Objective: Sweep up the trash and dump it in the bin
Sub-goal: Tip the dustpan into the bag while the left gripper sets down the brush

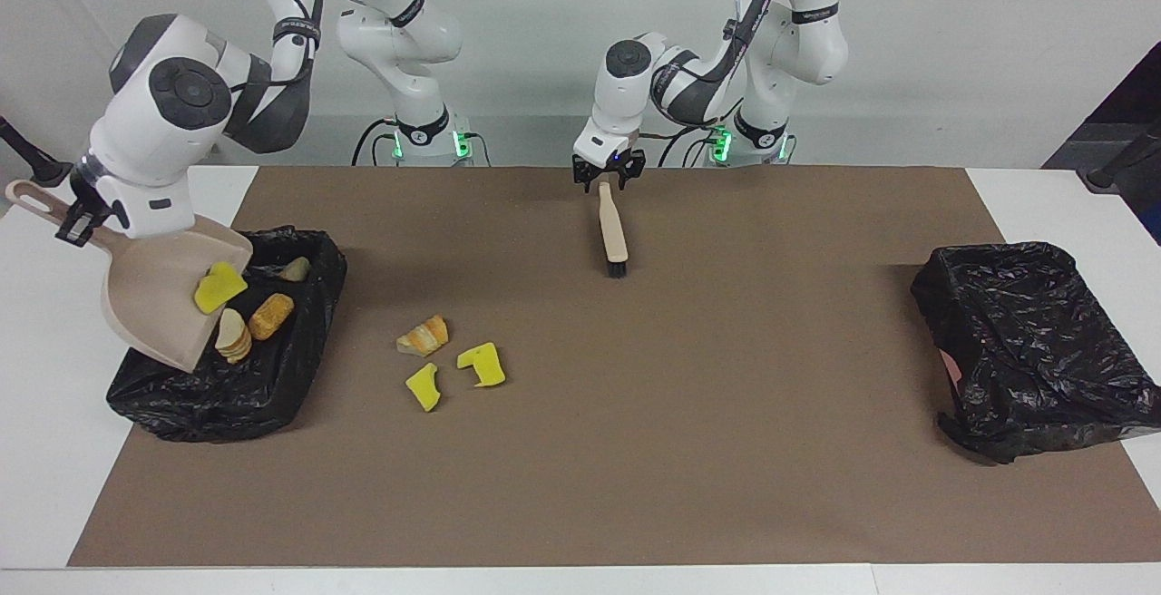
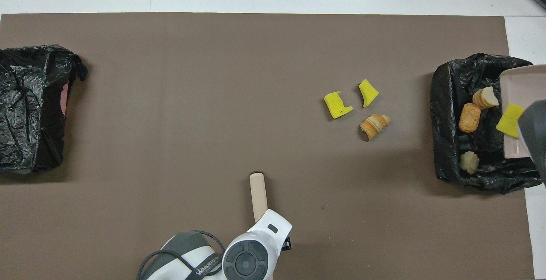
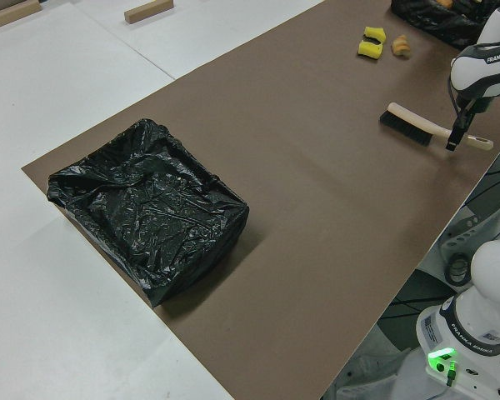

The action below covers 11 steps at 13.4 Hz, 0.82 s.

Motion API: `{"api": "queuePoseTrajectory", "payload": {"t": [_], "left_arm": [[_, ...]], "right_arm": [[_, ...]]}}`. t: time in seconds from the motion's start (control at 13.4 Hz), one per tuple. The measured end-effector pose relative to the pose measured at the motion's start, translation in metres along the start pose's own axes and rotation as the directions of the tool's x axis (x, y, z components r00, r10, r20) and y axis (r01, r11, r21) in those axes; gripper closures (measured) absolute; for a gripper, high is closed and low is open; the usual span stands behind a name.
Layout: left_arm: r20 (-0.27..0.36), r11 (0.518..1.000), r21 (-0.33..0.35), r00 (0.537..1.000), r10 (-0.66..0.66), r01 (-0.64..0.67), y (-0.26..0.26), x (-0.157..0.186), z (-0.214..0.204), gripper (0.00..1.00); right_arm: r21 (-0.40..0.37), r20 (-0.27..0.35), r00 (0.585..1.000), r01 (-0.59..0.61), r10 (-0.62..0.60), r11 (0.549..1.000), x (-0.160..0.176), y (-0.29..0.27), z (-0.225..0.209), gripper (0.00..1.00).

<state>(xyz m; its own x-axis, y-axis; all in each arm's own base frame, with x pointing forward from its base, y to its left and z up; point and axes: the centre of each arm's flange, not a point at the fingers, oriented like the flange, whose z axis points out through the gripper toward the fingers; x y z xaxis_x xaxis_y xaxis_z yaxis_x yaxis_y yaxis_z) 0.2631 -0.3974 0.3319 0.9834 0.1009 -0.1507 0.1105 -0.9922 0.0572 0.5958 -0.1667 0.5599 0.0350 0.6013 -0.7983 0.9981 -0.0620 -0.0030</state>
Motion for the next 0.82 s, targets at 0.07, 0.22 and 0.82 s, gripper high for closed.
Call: {"api": "queuePoseTrajectory", "payload": {"t": [0.07, 0.22, 0.82], "left_arm": [[0.0, 1.0, -0.003, 1.0, -0.014, 0.014, -0.002, 0.007, -0.004, 0.0], [-0.004, 0.999, 0.004, 0.999, -0.04, 0.04, -0.007, 0.025, -0.017, 0.0], [-0.086, 0.995, -0.001, 0.992, -0.097, 0.097, -0.098, 0.164, -0.106, 0.0]], "right_arm": [[-0.003, 0.005, 1.0, -0.005, 0.005, 1.0, -0.011, -0.002, -0.006, 0.68], [-0.008, 0.001, 1.0, -0.026, 0.026, 1.0, -0.035, -0.01, -0.024, 0.68], [-0.11, 0.029, 0.998, 0.055, -0.052, 0.992, -0.024, -0.009, -0.056, 0.68]]}}
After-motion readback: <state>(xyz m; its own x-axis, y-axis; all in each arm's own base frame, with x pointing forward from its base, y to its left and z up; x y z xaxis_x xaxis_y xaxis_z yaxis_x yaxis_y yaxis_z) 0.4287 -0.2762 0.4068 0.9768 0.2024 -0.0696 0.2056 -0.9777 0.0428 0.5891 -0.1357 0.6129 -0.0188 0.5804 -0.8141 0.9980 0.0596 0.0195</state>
